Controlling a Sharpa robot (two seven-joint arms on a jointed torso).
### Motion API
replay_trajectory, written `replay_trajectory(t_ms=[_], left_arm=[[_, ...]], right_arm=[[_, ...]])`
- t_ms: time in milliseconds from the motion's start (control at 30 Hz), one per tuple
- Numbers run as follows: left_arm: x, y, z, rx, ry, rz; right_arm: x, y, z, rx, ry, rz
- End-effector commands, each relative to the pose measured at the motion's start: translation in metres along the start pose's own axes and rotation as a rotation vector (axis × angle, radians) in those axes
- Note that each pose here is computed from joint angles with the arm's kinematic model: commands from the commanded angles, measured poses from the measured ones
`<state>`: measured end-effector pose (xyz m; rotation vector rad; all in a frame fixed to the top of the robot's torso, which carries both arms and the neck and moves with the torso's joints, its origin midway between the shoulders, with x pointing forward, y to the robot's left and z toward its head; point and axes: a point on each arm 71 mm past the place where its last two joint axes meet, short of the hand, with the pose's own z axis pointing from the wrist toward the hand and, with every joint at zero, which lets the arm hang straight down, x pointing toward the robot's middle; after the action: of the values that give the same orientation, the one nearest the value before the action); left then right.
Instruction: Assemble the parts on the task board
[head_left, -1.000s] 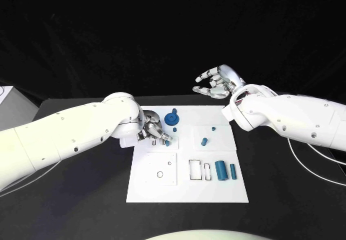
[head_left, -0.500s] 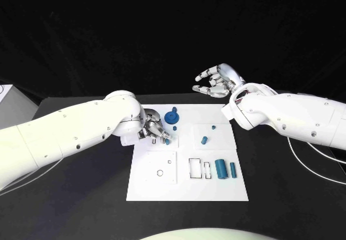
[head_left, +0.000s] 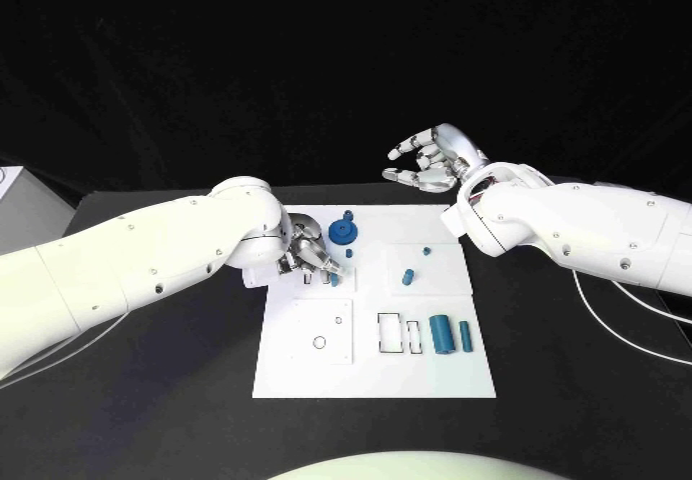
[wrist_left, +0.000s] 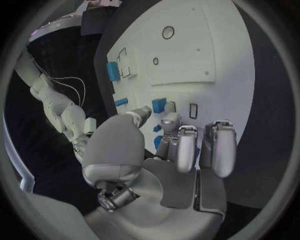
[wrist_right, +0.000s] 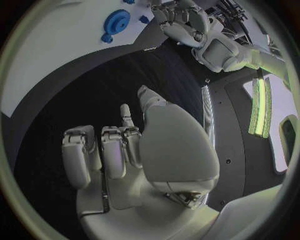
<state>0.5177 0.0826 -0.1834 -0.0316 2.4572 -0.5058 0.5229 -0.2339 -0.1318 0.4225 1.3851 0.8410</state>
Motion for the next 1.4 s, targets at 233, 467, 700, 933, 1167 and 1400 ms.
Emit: replay_trajectory(t_ms=[233, 467, 700, 933, 1167, 1400], left_arm=[[0.0036, -0.0035, 0.0007, 0.021, 0.041, 0.011], [0.0043, -0.003, 0.0009, 0.02, 0.054, 0.016], [0.0046, -0.0031, 0.0012, 0.02, 0.062, 0.018], [0.0043, -0.0031, 0.0012, 0.028, 0.059, 0.003], [0.0025, -0.001, -0.0001, 0.046, 0.036, -0.039], [0.0007, 0.0016, -0.0031, 0.06, 0.002, -0.079]], right_arm=[[0.0031, 0.0004, -0.0002, -0.006, 0.026, -0.002], [0.0042, 0.0004, -0.0003, -0.006, 0.03, -0.001], [0.0051, 0.0004, -0.0005, -0.006, 0.034, -0.001], [0.0057, 0.0002, -0.0005, -0.006, 0.038, 0.0], [0.006, -0.0005, -0.0007, -0.005, 0.04, -0.001], [0.0055, -0.0024, -0.0015, 0.0, 0.042, -0.002]])
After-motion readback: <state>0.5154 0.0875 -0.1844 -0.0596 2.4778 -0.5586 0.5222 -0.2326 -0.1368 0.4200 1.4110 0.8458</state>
